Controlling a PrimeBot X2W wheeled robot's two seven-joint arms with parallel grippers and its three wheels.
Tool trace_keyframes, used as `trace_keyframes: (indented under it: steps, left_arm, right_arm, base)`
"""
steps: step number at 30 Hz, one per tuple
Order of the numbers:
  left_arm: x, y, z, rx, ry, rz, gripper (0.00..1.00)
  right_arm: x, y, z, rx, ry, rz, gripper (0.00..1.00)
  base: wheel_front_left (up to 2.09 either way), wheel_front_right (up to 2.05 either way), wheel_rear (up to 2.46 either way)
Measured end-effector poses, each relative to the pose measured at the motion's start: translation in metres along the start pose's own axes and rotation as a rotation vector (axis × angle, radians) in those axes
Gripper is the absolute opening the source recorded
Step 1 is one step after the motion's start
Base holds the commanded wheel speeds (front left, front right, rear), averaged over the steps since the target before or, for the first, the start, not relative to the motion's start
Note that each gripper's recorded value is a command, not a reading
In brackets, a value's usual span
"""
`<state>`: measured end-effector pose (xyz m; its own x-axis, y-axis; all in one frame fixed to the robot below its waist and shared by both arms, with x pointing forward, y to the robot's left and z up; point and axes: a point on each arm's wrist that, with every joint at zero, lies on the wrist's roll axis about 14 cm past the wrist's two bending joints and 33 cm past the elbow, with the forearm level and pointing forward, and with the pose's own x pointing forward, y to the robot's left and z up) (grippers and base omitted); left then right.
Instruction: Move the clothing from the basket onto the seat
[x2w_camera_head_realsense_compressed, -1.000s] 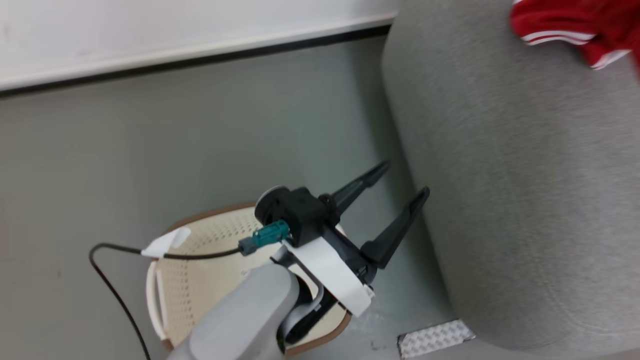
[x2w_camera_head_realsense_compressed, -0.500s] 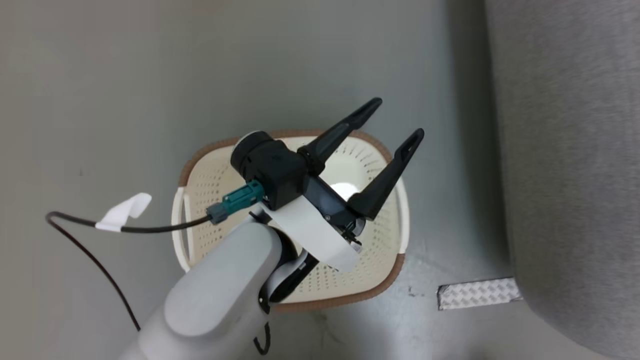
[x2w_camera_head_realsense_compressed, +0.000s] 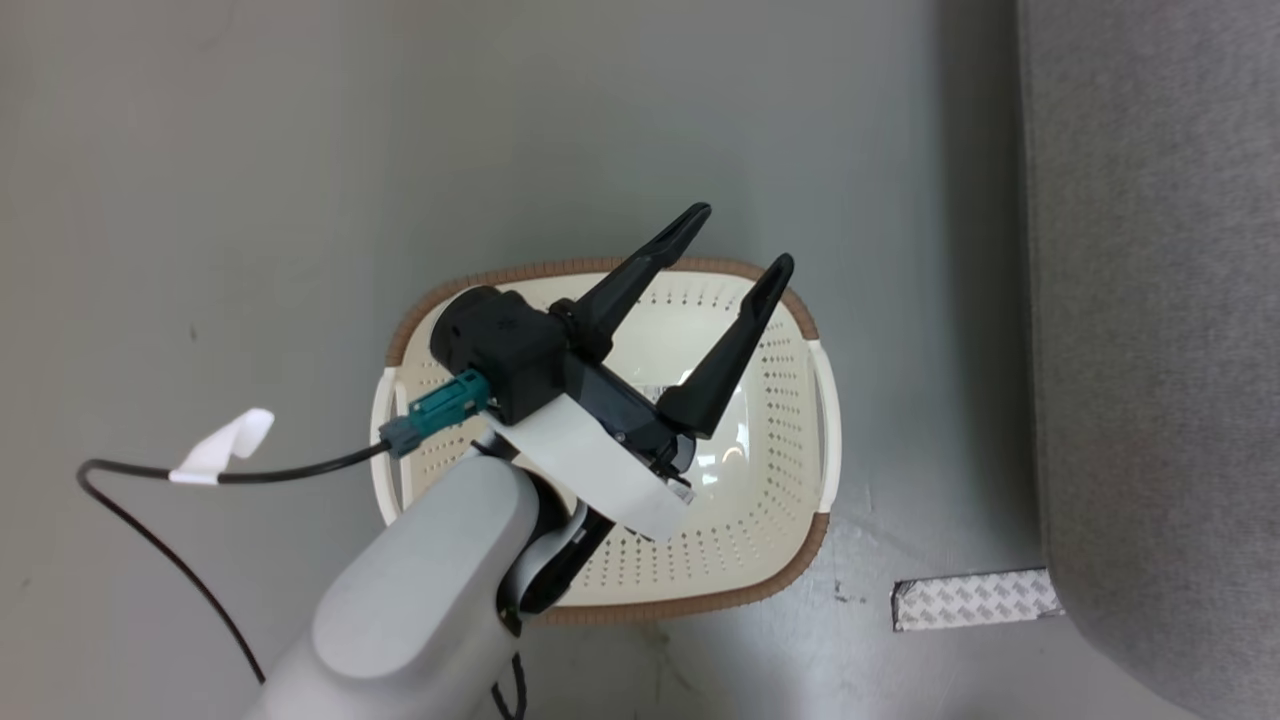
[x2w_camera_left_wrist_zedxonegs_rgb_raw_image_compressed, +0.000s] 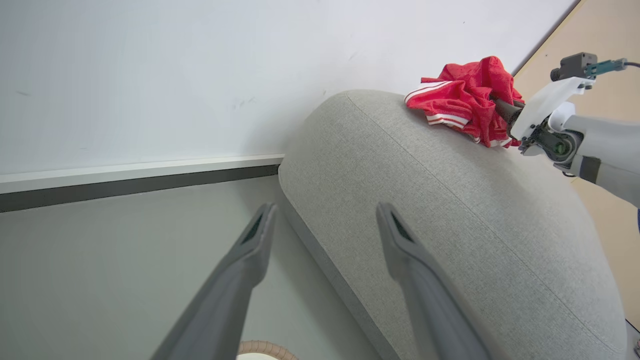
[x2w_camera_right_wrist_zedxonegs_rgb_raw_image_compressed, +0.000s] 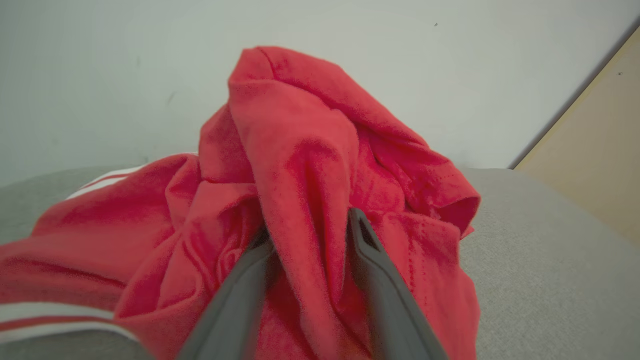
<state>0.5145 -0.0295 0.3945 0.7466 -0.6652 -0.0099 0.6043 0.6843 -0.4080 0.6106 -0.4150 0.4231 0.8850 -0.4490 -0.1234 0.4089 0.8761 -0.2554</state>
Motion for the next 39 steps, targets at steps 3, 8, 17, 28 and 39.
trace_keyframes:
  steps: [3, 8, 17, 28, 39]
  left_arm:
    - [-0.003, -0.004, 0.01, 0.004, -0.014, 0.005, 1.0]
    - [-0.013, -0.004, 0.029, 0.002, -0.044, 0.056, 1.0]
    - [-0.063, 0.002, 0.054, 0.023, -0.063, 0.204, 1.0]
    - [-0.153, 0.022, 0.093, 0.109, -0.145, 0.453, 1.0]
    - [-0.24, 0.026, 0.091, 0.152, -0.182, 0.655, 1.0]
  right_arm:
    - [-0.007, 0.001, 0.014, -0.013, -0.023, 0.024, 1.0]
    - [-0.029, 0.005, 0.034, -0.009, -0.075, 0.076, 1.0]
    - [-0.1, 0.008, 0.077, 0.062, -0.218, 0.176, 1.0]
    - [-0.203, 0.04, 0.103, 0.212, -0.331, 0.33, 1.0]
    - [-0.289, 0.066, 0.088, 0.303, -0.309, 0.438, 1.0]
  base:
    - [0.0, 0.0, 0.0]
    - [0.0, 0.0, 0.0]
    - [0.0, 0.0, 0.0]
    - [0.0, 0.0, 0.0]
    - [0.0, 0.0, 0.0]
